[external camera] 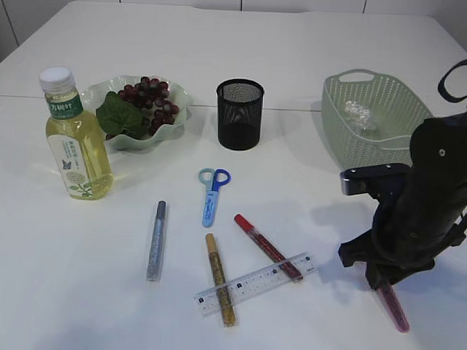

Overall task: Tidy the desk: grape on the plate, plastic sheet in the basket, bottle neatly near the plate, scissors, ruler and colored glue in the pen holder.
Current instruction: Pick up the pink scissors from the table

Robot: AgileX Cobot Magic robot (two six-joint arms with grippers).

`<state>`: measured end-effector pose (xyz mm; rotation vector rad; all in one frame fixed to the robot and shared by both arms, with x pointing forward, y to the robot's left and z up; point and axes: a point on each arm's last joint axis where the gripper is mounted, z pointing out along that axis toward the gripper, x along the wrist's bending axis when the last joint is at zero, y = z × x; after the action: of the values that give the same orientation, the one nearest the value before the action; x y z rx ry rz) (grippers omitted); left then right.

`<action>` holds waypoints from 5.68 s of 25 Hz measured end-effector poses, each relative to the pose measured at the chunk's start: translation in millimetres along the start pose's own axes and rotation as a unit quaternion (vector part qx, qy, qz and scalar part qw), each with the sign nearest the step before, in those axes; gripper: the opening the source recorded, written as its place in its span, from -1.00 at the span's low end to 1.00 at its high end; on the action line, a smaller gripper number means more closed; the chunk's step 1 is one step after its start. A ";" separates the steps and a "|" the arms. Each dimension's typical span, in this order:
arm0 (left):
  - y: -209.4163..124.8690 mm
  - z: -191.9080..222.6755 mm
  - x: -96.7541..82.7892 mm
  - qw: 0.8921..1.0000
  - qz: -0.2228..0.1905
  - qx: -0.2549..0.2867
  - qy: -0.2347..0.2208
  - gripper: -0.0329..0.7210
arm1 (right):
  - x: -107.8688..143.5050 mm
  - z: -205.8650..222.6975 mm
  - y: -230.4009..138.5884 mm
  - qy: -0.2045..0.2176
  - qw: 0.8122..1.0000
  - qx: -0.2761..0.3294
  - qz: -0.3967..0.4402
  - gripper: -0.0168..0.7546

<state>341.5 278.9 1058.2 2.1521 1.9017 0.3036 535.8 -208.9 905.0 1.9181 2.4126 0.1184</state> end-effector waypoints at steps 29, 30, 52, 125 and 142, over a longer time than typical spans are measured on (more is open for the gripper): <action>0.0 0.0 0.0 1.000 0.000 0.000 0.000 0.24 | 0.1 8.1 3.4 0.000 1.000 -0.009 -0.001 -0.39; 0.0 0.0 0.0 1.000 0.000 0.000 0.000 0.24 | 0.1 8.1 3.4 0.000 1.000 -0.009 -0.001 -0.39; 0.0 0.0 0.0 1.000 0.000 0.000 0.000 0.24 | 0.1 12.1 3.9 -0.001 1.000 0.005 -0.001 -0.37; 0.2 0.0 1.6 1.000 0.003 -0.001 0.009 0.24 | 0.0 9.0 -4.5 -0.005 0.996 0.093 0.008 -0.44; 0.2 0.0 1.6 1.000 0.003 -0.001 0.009 0.24 | 3.6 -0.8 -7.8 0.014 0.993 0.117 0.008 -0.44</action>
<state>341.9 280.5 1058.3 2.1614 1.9037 0.3272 527.4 -207.2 905.1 2.0417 2.5284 -0.1457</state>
